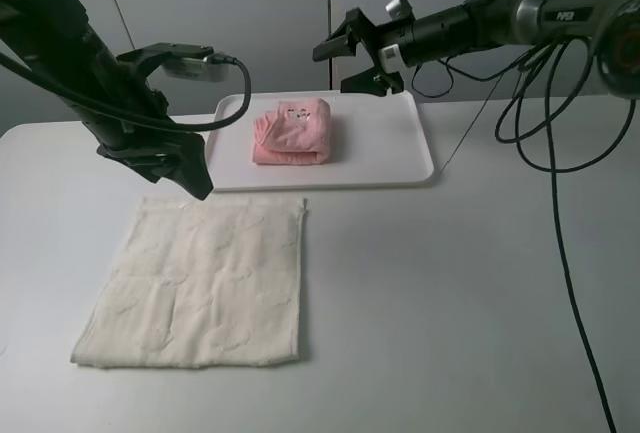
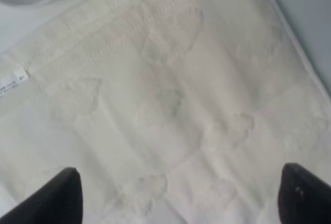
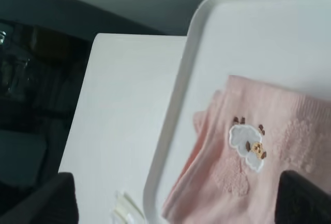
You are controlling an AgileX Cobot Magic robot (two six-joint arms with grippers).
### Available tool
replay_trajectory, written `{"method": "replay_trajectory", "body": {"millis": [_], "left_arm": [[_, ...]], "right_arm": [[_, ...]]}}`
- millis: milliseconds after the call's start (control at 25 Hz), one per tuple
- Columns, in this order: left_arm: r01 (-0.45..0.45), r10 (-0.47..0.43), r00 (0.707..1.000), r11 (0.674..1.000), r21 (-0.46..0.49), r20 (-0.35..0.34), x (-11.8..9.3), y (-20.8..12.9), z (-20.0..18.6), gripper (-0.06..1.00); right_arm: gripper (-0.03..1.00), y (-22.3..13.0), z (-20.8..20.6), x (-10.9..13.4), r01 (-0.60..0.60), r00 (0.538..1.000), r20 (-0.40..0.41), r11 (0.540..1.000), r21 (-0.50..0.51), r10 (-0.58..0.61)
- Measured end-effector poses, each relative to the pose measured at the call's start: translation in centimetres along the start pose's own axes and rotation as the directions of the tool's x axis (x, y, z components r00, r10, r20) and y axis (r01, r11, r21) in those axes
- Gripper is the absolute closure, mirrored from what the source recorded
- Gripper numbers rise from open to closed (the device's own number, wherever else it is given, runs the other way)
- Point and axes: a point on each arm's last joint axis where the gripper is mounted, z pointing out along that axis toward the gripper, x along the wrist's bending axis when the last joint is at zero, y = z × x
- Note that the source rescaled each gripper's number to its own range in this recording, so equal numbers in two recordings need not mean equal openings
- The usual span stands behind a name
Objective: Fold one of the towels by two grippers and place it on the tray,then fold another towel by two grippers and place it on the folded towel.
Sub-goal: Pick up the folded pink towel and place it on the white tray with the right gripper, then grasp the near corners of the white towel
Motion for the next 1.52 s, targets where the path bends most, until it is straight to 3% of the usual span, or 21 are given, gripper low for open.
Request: {"method": "replay_trajectory", "body": {"millis": [120, 320, 560, 840, 1080, 1240, 1360, 1440, 1520], "left_arm": [[-0.026, 0.026, 1.0, 1.0, -0.006, -0.002, -0.1, -0.1, -0.5, -0.03], [-0.063, 0.063, 0.998, 0.998, -0.008, 0.003, -0.3, -0.3, -1.2, -0.03], [-0.1, 0.1, 0.995, 0.995, -0.007, 0.0, -0.6, -0.7, -2.3, -0.03], [-0.229, 0.229, 0.972, 0.973, -0.003, -0.048, -0.7, -1.5, -4.7, -0.03], [-0.36, 0.364, 0.927, 0.931, 0.052, -0.091, -0.7, -2.7, -6.6, -0.03], [-0.43, 0.442, 0.893, 0.893, 0.136, -0.082, -0.5, -4.6, -5.9, -0.03], [-0.486, 0.502, 0.864, 0.853, 0.192, -0.045, -0.4, -7.1, -4.0, -0.03], [-0.531, 0.55, 0.834, 0.821, 0.209, -0.042, -0.4, -9.1, -3.1, -0.03], [-0.572, 0.596, 0.797, 0.796, 0.195, -0.096, -0.4, -10.5, -3.3, -0.03]], "right_arm": [[0.06, 0.8, -4.0, 1.9, 0.097, 0.995, 0.026, 0.994, 0.05, -0.099], [0.03, 0.7, -8.7, 4.3, 0.211, 0.944, 0.22, 0.963, 0.167, -0.245], [0.03, -3.4, -11.1, 5.1, 0.173, 0.9, 0.346, 0.945, 0.278, -0.266], [0.03, -9.5, -12.8, 7.2, 0.223, 0.861, 0.382, 0.924, 0.31, -0.335], [0.03, -14.6, -12.5, 10.9, 0.306, 0.839, 0.327, 0.874, 0.378, -0.435], [0.03, -17.7, -10.6, 13.0, 0.379, 0.806, 0.251, 0.793, 0.476, -0.536], [0.03, -20.0, -8.7, 14.4, 0.445, 0.777, 0.143, 0.695, 0.564, -0.613], [0.03, -21.5, -7.4, 15.5, 0.532, 0.725, 0.033, 0.59, 0.607, -0.688], [0.03, -22.6, -6.4, 16.5, 0.604, 0.669, -0.053, 0.501, 0.62, -0.741]]}}
